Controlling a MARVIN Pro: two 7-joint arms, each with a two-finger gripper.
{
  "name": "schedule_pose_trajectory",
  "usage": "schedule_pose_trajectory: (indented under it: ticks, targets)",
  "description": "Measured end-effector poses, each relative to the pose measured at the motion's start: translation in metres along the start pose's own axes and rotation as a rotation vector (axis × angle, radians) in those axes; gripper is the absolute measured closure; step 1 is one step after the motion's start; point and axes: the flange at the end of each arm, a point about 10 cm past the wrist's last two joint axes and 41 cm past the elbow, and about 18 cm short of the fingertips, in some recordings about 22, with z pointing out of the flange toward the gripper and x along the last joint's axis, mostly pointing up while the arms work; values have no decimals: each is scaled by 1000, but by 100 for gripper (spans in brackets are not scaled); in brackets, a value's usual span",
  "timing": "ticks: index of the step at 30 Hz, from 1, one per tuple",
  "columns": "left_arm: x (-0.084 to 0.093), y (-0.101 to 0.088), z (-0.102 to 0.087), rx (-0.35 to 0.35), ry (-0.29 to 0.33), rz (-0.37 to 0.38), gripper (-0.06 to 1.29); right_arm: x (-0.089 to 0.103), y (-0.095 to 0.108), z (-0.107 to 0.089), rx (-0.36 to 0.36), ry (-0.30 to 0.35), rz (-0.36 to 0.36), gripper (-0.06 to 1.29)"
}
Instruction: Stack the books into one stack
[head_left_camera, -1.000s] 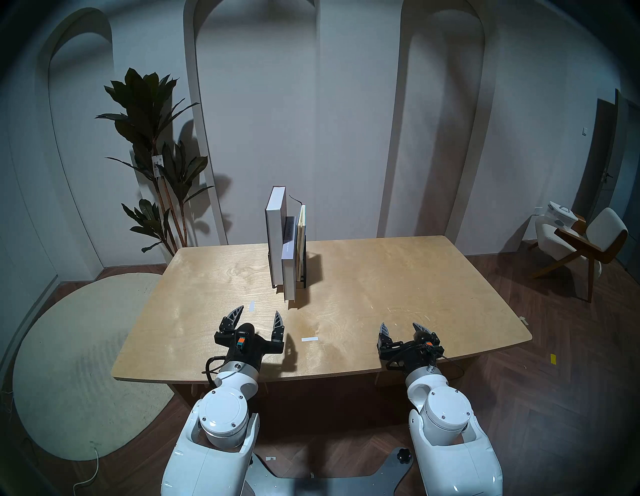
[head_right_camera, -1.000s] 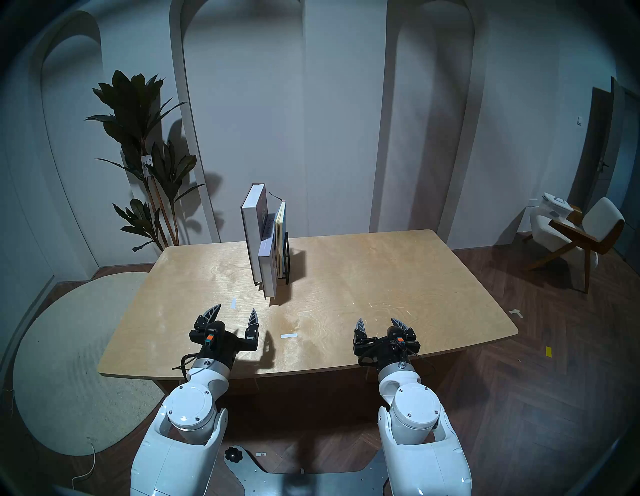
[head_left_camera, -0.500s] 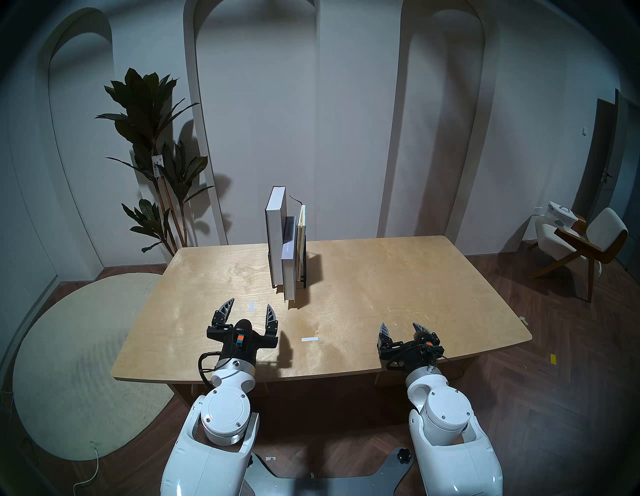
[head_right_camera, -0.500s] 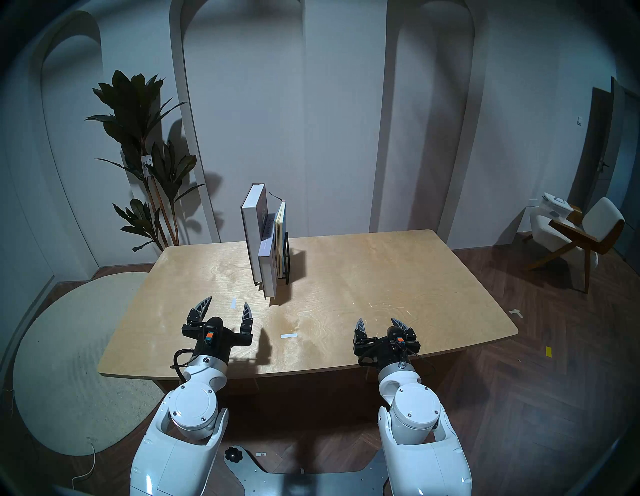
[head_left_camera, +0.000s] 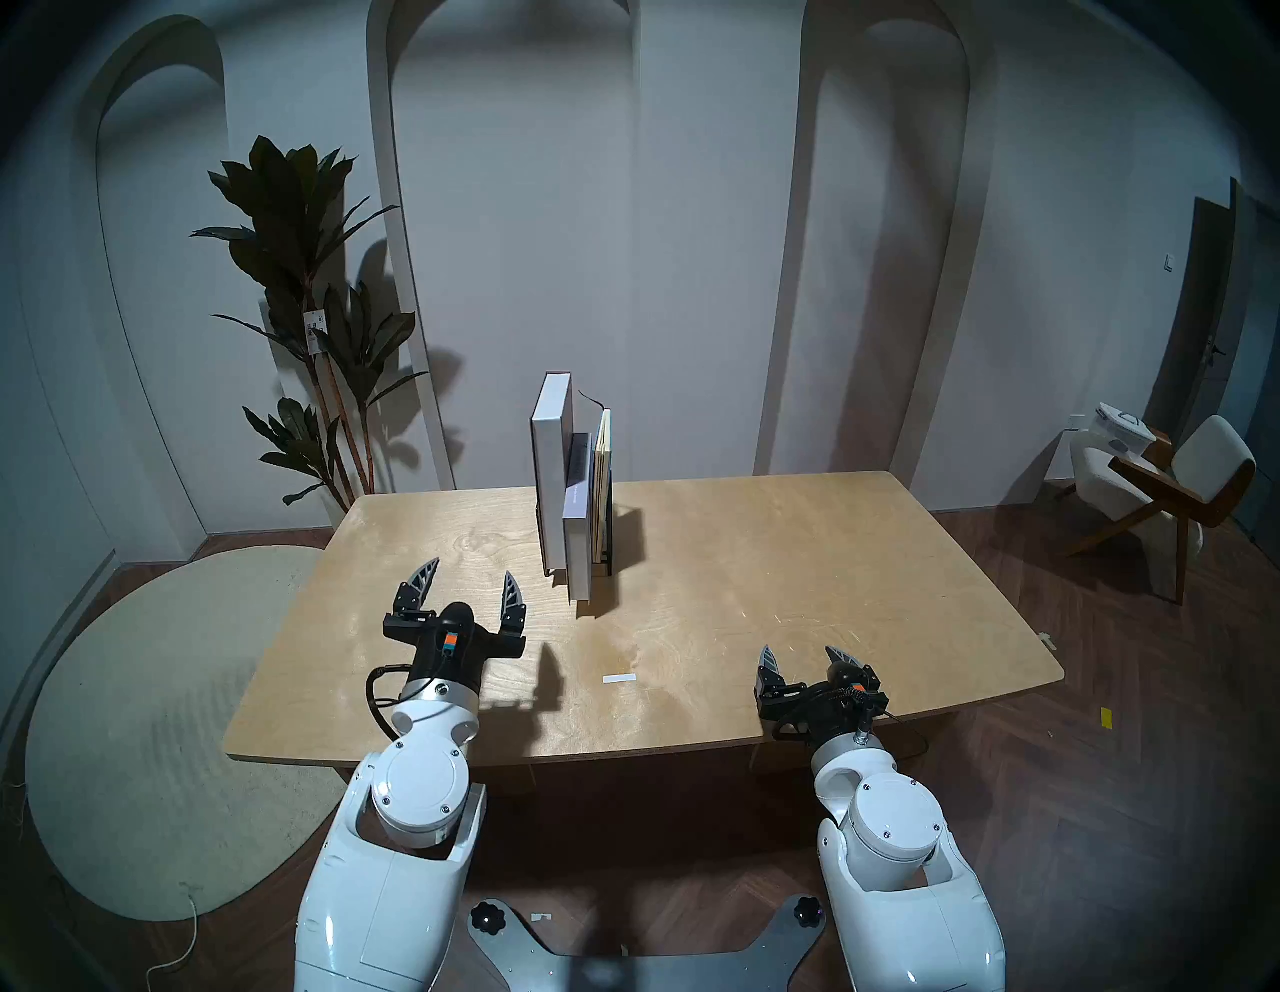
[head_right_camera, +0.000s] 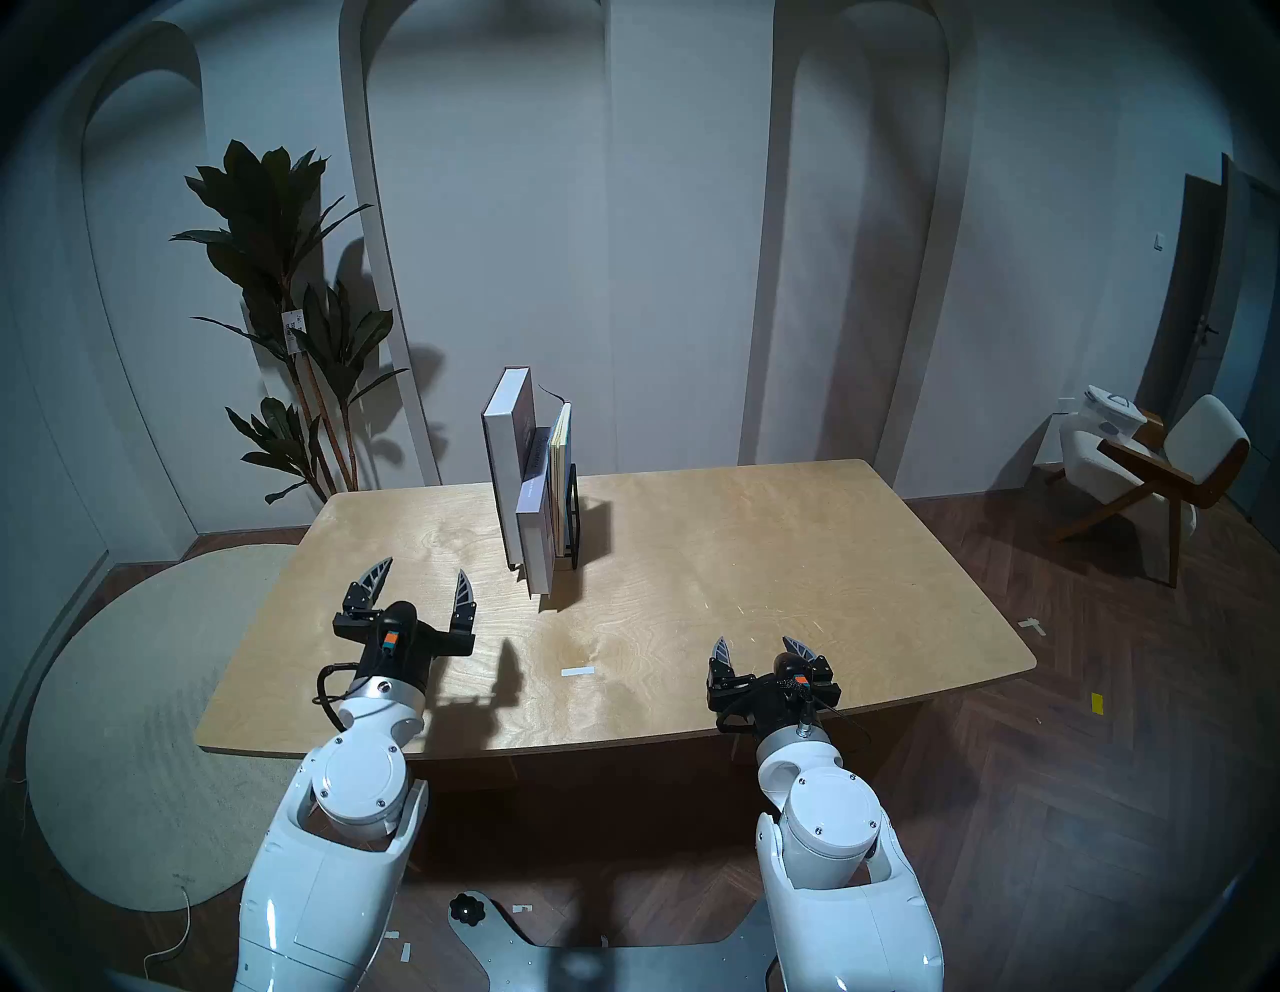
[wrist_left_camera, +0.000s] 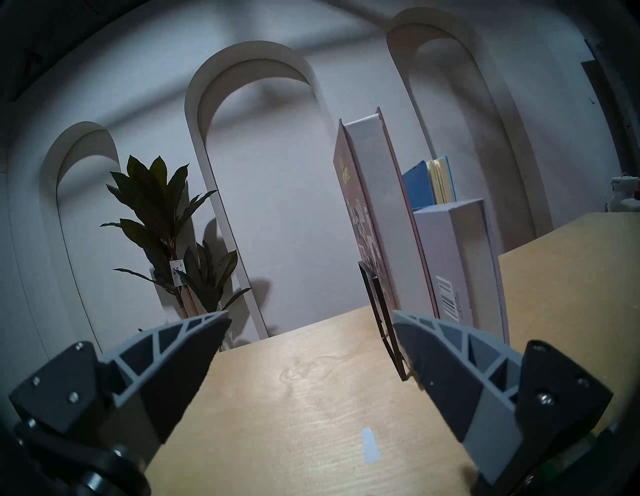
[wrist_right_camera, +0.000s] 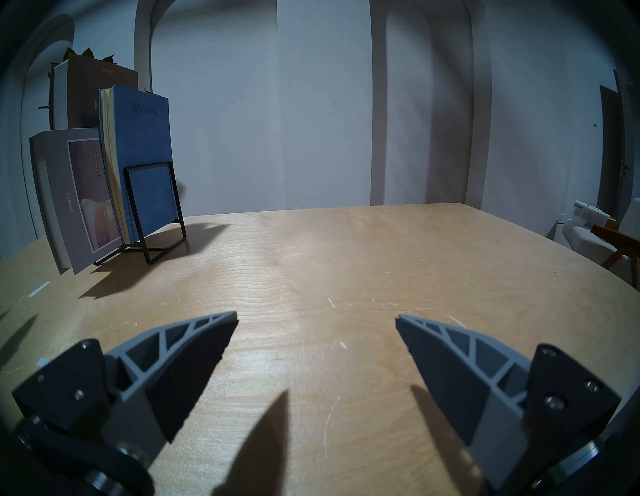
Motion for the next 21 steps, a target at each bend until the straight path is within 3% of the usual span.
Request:
schedule_pose_trajectory:
  ticks: [6,14,21]
  targets:
    - [5,-11,19,-45,1,-82,0,0,0,0,0,0,0,0]
    - [-5,-16,41,-150,-89,-276,0,-1,0,0,0,-1,0,0]
    - [-8,-18,57,-223,-119,-358,0,-1,0,0,0,-1,-1,0]
